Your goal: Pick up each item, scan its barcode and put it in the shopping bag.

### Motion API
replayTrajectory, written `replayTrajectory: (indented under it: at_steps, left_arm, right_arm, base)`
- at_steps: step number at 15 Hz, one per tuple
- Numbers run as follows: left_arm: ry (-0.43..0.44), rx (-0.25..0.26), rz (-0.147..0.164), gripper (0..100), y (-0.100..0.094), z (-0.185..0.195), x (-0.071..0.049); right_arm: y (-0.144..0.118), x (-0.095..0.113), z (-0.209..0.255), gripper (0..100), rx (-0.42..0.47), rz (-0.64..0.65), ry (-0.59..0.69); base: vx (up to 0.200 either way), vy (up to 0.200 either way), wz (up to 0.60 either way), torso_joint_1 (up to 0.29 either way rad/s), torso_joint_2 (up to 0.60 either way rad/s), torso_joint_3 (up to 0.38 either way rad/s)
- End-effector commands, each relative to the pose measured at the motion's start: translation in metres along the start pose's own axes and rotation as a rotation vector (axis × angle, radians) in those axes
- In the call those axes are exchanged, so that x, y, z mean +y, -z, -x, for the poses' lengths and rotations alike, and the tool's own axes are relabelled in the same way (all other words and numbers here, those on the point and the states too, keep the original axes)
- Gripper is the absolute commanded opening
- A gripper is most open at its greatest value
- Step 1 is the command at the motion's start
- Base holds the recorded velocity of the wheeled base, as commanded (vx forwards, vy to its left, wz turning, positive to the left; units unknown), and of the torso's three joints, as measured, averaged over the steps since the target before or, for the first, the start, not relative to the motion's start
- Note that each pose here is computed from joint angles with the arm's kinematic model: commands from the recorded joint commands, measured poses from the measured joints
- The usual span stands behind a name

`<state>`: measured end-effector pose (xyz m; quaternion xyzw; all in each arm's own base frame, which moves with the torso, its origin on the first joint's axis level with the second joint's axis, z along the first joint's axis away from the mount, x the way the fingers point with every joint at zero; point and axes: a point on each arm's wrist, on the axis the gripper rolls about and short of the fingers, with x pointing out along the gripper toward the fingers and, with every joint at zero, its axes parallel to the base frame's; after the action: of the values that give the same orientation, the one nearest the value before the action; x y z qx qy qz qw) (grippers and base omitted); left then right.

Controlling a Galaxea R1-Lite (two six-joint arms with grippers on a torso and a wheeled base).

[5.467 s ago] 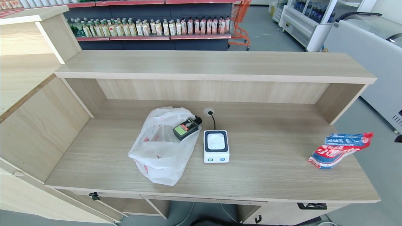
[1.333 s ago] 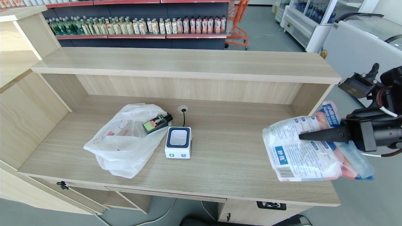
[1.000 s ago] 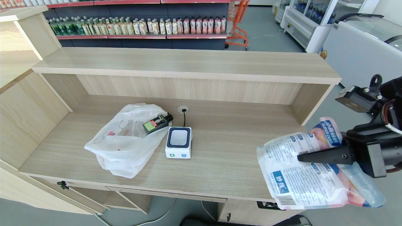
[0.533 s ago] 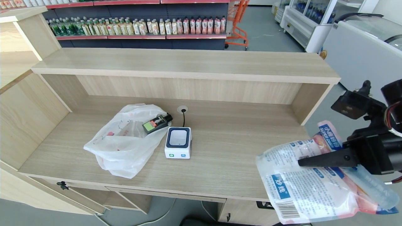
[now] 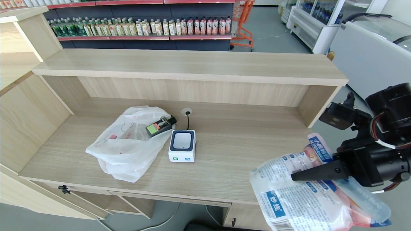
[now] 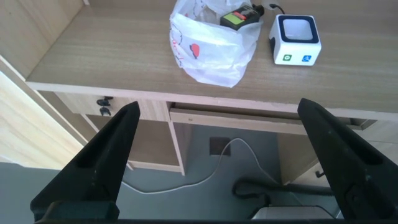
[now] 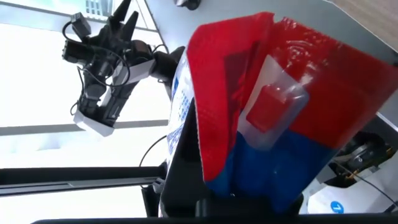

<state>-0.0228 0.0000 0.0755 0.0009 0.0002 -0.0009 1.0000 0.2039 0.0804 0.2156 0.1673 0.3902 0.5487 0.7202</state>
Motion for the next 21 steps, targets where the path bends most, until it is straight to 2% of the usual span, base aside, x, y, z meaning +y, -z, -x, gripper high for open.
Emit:
replayTrajectory:
  at_steps: [1,8,17,19,20,21]
  left_arm:
    - [0.000,0.000,0.000,100,0.000,0.000,0.000]
    - [0.000,0.000,0.000,100,0.000,0.000,0.000]
    - [0.000,0.000,0.000,100,0.000,0.000,0.000]
    - [0.000,0.000,0.000,100,0.000,0.000,0.000]
    - [0.000,0.000,0.000,100,0.000,0.000,0.000]
    - [-0.002,0.000,0.000,100,0.000,0.000,0.000]
  right_arm:
    - [0.002,-0.002,-0.005,0,0.020,-0.008,-0.007]
    - [-0.001,-0.003,-0.010,0,0.021,0.012,-0.014]
    - [-0.007,-0.013,-0.023,0,0.015,0.058,0.047]
    - [-0.008,-0.013,-0.021,0,-0.017,0.203,0.184]
    - [-0.007,-0.010,-0.014,0,-0.040,0.301,0.324]
    - [-0.002,-0.003,-0.005,0,-0.062,0.332,0.383]
  base:
    - [0.000,0.000,0.00,0.000,0.00,0.000]
    - [0.000,0.000,0.00,0.000,0.00,0.000]
    - [0.000,0.000,0.00,0.000,0.00,0.000]
    - [0.000,0.000,0.00,0.000,0.00,0.000]
    - [0.000,0.000,0.00,0.000,0.00,0.000]
    - [0.000,0.000,0.00,0.000,0.00,0.000]
